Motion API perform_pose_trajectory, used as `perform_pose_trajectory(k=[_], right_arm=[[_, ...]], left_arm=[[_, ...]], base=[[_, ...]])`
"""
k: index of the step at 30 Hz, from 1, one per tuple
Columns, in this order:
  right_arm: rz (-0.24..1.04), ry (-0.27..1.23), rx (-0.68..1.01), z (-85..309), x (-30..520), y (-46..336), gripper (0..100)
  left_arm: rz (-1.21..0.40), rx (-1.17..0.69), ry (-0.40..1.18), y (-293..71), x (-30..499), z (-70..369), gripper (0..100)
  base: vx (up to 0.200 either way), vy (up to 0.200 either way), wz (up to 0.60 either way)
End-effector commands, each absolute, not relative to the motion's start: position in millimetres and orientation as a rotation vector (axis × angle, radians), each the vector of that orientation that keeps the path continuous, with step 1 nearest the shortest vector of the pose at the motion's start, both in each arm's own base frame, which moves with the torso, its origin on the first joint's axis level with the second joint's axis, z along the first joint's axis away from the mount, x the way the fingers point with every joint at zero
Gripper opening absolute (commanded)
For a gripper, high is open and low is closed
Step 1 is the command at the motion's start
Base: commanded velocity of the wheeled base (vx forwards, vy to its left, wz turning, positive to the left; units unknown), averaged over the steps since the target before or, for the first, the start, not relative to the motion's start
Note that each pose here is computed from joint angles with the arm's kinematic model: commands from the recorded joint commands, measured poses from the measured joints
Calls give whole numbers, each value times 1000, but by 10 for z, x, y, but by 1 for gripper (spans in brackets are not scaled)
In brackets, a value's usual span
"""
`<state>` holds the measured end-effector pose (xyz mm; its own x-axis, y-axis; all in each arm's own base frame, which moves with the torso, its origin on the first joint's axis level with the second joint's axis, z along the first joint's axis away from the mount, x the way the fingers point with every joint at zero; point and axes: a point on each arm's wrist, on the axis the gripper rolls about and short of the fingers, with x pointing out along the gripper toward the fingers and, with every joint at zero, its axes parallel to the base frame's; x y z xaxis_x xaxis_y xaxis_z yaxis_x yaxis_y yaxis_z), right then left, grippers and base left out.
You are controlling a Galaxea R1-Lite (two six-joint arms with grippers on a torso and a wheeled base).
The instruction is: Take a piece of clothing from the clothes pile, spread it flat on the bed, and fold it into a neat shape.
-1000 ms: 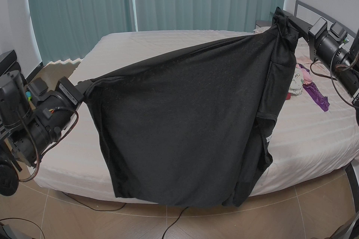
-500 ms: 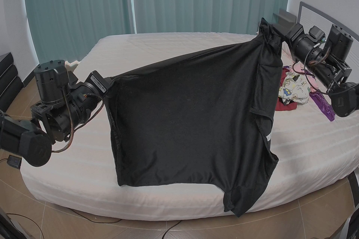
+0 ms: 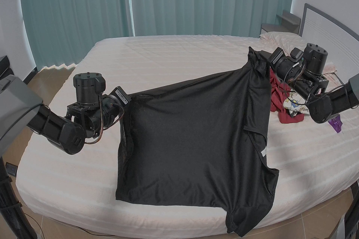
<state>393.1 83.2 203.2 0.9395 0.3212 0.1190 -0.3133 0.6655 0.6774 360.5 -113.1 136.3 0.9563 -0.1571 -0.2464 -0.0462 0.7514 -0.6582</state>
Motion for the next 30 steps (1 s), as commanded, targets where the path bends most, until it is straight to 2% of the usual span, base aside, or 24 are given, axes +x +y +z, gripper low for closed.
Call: perform_pose_trajectory(k=[1, 4, 5, 6, 7, 9, 13, 18, 22, 27, 30], right_arm=[[314, 103, 761, 1575, 4187, 862, 0], [287, 126, 760, 1396, 4305, 881, 0], [281, 130, 759, 1349, 4338, 894, 0], [273, 146, 759, 1265, 4381, 902, 0], [272, 149, 758, 1254, 4386, 903, 100], [253, 197, 755, 993, 4485, 930, 100], [190, 221, 744, 750, 4628, 948, 100], [37, 244, 706, 433, 4866, 832, 100], [-103, 308, 590, 121, 4934, 721, 100], [-146, 304, 578, 123, 4927, 681, 100], [-144, 357, 562, 153, 4751, 665, 100]], left_arm=[[-18, -706, 358, -1165, 3911, 994, 0], [-5, -706, 362, -1151, 4040, 904, 0], [3, -705, 367, -1144, 4083, 861, 100], [14, -702, 379, -1133, 4143, 797, 100], [16, -701, 382, -1135, 4149, 788, 100], [40, -693, 415, -1128, 4272, 607, 100], [74, -688, 424, -1082, 4403, 421, 100], [119, -686, 400, -972, 4513, 373, 100], [133, -684, 416, -944, 4485, 361, 100], [138, -684, 429, -913, 4344, 448, 100], [144, -677, 465, -881, 4076, 528, 100]], base=[[0, 0, 0], [0, 0, 0], [0, 0, 0], [0, 0, 0], [0, 0, 0], [0, 0, 0], [0, 0, 0], [0, 0, 0], [0, 0, 0], [0, 0, 0], [0, 0, 0]])
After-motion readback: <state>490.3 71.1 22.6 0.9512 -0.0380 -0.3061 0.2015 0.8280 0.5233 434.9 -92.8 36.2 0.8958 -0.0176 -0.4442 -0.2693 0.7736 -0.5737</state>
